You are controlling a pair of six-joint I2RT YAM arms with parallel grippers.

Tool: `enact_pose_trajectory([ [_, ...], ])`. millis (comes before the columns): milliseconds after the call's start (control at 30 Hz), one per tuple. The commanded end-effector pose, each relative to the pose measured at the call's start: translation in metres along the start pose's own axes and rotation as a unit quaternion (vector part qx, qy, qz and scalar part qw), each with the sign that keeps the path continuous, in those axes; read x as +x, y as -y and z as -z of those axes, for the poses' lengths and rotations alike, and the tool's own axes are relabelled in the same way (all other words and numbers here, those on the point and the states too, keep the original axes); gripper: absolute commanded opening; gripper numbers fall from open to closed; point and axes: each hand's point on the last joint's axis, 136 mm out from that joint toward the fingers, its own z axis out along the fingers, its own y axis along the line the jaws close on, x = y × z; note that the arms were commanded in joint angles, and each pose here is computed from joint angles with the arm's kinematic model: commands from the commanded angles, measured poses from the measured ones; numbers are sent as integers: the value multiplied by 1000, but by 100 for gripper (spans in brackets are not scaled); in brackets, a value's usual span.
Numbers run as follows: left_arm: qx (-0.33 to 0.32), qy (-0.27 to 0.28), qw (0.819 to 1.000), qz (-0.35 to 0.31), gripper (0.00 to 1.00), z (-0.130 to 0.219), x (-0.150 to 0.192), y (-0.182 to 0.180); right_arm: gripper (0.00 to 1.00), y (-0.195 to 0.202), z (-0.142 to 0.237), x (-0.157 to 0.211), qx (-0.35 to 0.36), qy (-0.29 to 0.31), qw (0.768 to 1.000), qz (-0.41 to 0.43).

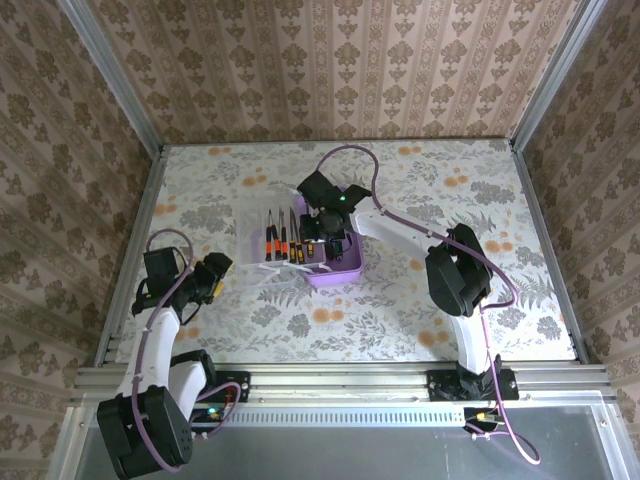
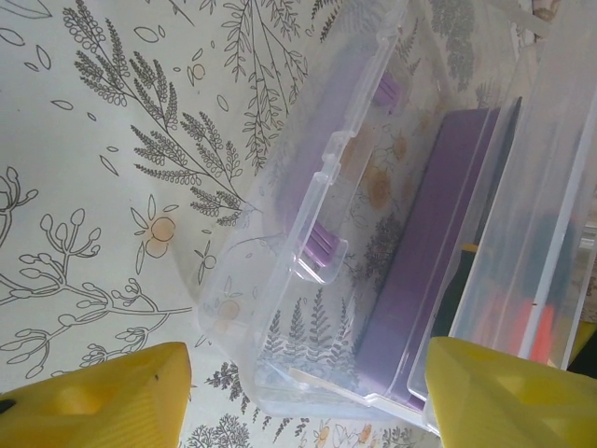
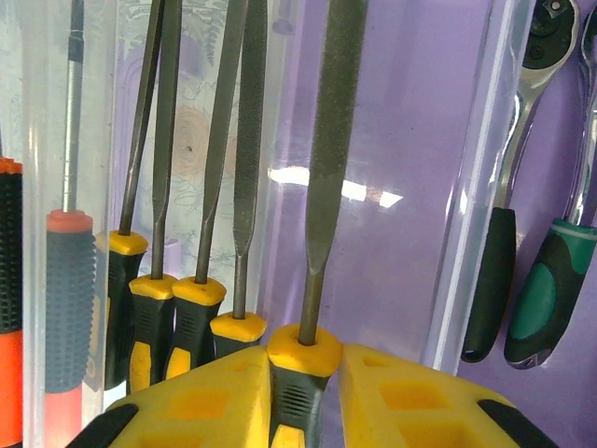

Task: Pack the tool kit

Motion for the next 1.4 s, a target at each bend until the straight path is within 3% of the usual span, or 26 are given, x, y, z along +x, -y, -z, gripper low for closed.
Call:
enact_pose_trajectory([
  [0,1,-2,1000,-7,68,-1,0,-2,28,-6,2,1,-7,-7,1000,1],
  [300,4,-2,1000,-14,66,0,-1,0,30,-9,21,-4,-18,8,1000,-3],
  [400,2,-6,1000,-24,58,1,0,2,31,-11,46,-15,-34,37,999,-9],
  [467,-4,-8,999,-36,47,1,1,1,31,-5,65,-22,-37,58,997,-18],
  [633,-42,-24,997,-64,29,-3,5,-6,33,36,96,-19,-33,92,994,-57],
  [967,-44,-19,996,-80,37,-6,-1,0,44,162,98,40,-52,89,973,-206],
  [1133,-61,-19,994,-85,46,-8,-9,0,46,184,102,55,-44,88,970,-220],
  [1367,-85,-19,990,-111,60,-1,-10,3,47,179,103,49,-62,87,970,-217],
])
